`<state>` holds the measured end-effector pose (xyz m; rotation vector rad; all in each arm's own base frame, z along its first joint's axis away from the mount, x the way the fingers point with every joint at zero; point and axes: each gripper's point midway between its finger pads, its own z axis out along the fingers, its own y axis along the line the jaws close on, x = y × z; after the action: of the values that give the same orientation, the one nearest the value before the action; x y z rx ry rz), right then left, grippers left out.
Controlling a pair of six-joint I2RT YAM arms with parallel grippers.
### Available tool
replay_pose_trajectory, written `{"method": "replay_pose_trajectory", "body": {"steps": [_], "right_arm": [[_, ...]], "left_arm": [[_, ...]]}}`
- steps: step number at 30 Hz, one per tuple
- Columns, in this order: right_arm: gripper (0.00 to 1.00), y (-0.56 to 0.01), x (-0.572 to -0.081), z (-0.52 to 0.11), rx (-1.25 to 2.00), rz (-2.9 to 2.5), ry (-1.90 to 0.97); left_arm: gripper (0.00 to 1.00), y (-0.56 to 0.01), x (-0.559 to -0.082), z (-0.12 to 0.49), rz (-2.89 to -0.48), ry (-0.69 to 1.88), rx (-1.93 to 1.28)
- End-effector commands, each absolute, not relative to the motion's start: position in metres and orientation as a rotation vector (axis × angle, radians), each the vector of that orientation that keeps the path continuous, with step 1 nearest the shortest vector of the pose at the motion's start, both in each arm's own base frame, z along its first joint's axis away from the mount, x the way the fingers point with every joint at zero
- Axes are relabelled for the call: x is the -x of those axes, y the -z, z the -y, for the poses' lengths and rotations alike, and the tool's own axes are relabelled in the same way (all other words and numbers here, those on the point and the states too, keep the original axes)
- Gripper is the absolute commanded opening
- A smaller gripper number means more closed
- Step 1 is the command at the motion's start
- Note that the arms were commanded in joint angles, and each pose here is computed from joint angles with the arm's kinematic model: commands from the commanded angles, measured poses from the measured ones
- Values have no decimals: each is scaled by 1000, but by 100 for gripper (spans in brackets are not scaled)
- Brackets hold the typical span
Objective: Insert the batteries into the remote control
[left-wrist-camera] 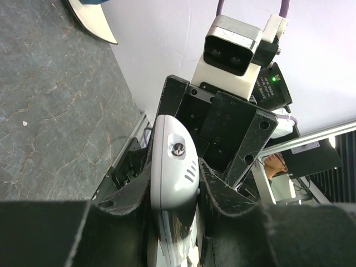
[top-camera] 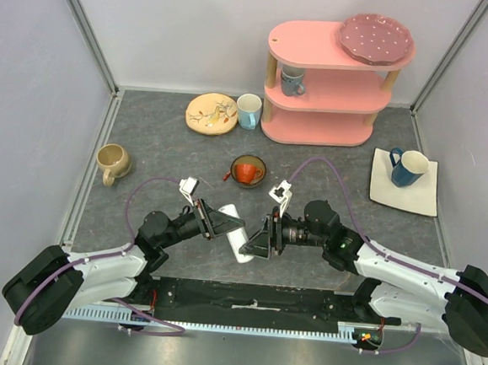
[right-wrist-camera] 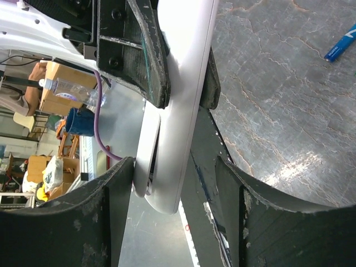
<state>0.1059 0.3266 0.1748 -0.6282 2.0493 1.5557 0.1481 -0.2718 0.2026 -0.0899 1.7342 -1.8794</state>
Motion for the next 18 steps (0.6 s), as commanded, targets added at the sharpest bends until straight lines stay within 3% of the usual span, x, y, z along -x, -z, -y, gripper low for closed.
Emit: {"method": "replay_pose_trajectory", "body": {"steps": [1,12,16,18], "right_arm": [[66,-179,-111,-331,609,-2012,-1569],[59,-178,-114,-336,585,-2022,-1584],[53,-178,-114,-335,582,-2021,-1587],[54,-180,-113,-336,576,-2019,-1596]], "left_arm": [[2,-234,-141,272,-1630,1964,30],[2,-237,-136,269,-1615,1976,16],[2,-235,-135,269,-1621,1967,11],[2,-231,-137,269,-1634,1954,18]]}}
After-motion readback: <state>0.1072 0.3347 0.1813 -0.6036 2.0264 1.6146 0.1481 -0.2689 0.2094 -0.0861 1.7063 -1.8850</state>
